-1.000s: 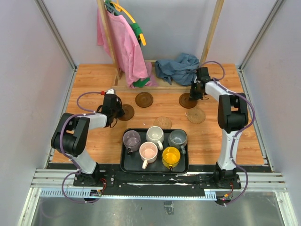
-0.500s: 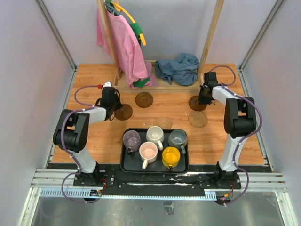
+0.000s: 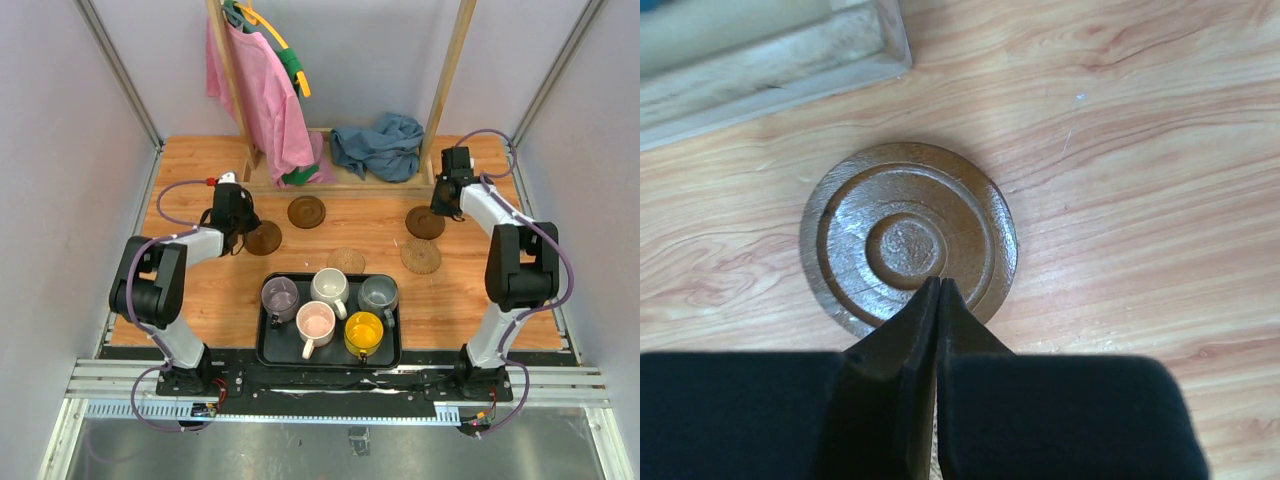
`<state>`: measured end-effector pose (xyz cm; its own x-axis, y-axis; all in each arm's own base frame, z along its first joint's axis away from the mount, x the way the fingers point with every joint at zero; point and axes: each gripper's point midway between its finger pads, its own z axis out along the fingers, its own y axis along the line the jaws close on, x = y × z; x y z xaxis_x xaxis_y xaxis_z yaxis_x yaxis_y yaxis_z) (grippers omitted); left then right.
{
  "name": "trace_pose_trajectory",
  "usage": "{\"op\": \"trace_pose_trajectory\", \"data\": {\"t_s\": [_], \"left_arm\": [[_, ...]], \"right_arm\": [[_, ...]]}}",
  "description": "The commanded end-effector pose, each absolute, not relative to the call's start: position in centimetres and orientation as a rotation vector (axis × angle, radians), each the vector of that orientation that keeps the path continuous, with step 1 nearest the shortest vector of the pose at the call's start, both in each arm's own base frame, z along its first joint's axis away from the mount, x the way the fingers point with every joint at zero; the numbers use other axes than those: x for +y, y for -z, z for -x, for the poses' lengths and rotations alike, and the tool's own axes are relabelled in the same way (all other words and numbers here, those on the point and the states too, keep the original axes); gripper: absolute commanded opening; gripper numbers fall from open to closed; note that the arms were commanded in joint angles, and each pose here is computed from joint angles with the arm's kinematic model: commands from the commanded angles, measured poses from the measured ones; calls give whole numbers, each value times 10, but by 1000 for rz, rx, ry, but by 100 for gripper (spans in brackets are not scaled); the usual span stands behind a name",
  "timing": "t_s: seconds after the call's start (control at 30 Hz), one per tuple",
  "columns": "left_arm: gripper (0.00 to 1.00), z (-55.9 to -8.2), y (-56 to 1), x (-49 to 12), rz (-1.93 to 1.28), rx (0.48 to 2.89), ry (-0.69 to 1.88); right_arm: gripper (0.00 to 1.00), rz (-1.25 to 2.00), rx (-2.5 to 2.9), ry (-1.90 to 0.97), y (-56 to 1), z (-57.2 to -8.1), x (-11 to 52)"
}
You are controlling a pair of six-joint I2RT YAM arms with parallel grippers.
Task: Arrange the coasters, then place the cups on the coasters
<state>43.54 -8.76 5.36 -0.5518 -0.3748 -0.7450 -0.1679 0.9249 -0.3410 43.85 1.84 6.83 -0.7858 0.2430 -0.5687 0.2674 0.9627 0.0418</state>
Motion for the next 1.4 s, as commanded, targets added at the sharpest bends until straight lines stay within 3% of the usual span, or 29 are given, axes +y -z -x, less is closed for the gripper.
{"op": "trace_pose_trajectory", "data": {"t_s": [0.0, 0.37, 0.53, 0.67, 1.03, 1.37], "left_arm": [[1, -427, -89, -90, 343, 2080, 348], [1, -381, -77, -97, 327, 2119, 442], [21, -370, -73, -99, 317, 2131, 432], [25, -364, -65, -102, 311, 2152, 416], [22, -363, -36, -99, 375, 2237, 362], [19, -370, -23, -95, 412, 2269, 320]], "right_arm": [[1, -375, 2459, 9, -97, -431, 20], [3, -193, 2630, 110, -55, -357, 54], [6, -168, 2669, 179, -39, -339, 53], [8, -167, 2691, 206, -31, -339, 51], [7, -104, 2801, 181, -4, -349, 69], [7, 78, 2812, 85, -1, -358, 121]]}}
